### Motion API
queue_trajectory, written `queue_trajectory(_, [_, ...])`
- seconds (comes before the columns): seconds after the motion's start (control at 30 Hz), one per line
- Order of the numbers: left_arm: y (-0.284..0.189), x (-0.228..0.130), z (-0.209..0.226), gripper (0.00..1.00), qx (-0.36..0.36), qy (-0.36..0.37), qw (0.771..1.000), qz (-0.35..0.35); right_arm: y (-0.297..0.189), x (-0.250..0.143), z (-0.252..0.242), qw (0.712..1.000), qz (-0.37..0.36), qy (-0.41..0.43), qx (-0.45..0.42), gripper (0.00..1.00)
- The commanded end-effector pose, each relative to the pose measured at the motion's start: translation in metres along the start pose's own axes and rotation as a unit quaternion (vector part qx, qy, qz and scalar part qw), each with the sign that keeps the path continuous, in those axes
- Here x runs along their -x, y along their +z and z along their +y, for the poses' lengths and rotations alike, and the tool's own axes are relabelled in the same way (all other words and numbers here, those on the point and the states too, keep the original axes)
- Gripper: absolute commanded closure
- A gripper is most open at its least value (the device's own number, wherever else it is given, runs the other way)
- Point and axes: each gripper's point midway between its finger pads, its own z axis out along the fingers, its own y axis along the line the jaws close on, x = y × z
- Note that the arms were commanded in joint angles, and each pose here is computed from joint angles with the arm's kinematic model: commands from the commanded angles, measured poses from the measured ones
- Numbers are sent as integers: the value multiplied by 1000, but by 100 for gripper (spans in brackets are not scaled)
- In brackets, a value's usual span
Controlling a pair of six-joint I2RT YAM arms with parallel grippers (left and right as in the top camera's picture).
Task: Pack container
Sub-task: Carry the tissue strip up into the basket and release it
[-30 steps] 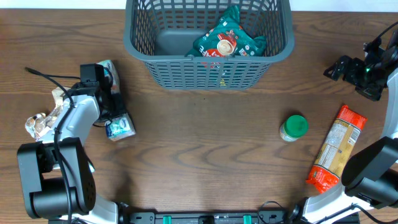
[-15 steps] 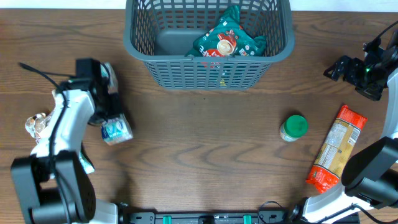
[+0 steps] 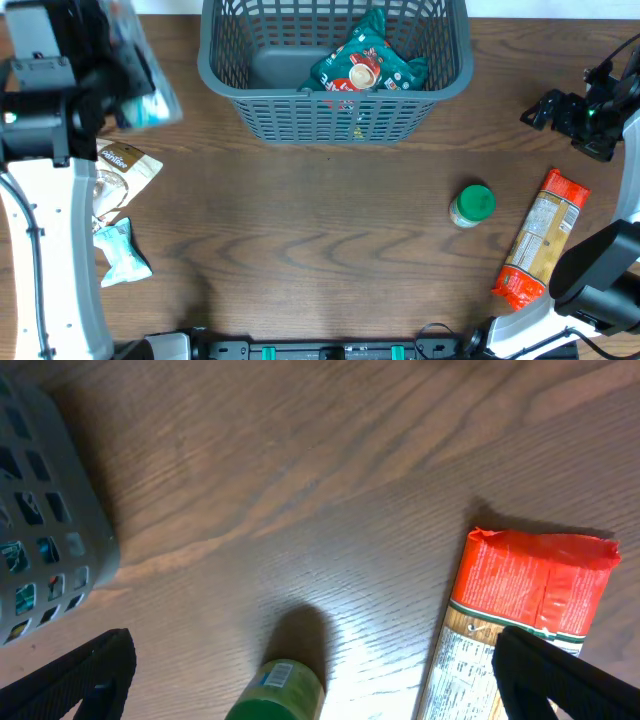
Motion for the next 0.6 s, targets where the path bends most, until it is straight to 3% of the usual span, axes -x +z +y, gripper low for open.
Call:
queue_trajectory(0.0, [-15,35,-47,94,-56,86,992,-71,2,-1,-1,1000,3,-6,-3,1])
queue_trajectory(0.13, [-22,59,-113,94,-104,257,947,-161,2,-1,-1,1000,4,-6,-3,1])
queue_trajectory(0.27, [-14,65,-162,95,-128,352,904,-208,2,-3,-1,1000,7,-5,-3,1])
queue_trajectory(0.4, [22,40,-192,94,-142,436,869,-187,2,-5,-2,1000,12,-4,-4,1])
queue_trajectory(0.5, [59,3,-209,94,-172,512,829,-142,2,-7,-2,1000,15,-3,-4,1])
queue_trajectory(0.57, [81,-17,-216,94,-185,533,817,-117,2,-7,-2,1000,16,-3,-4,1])
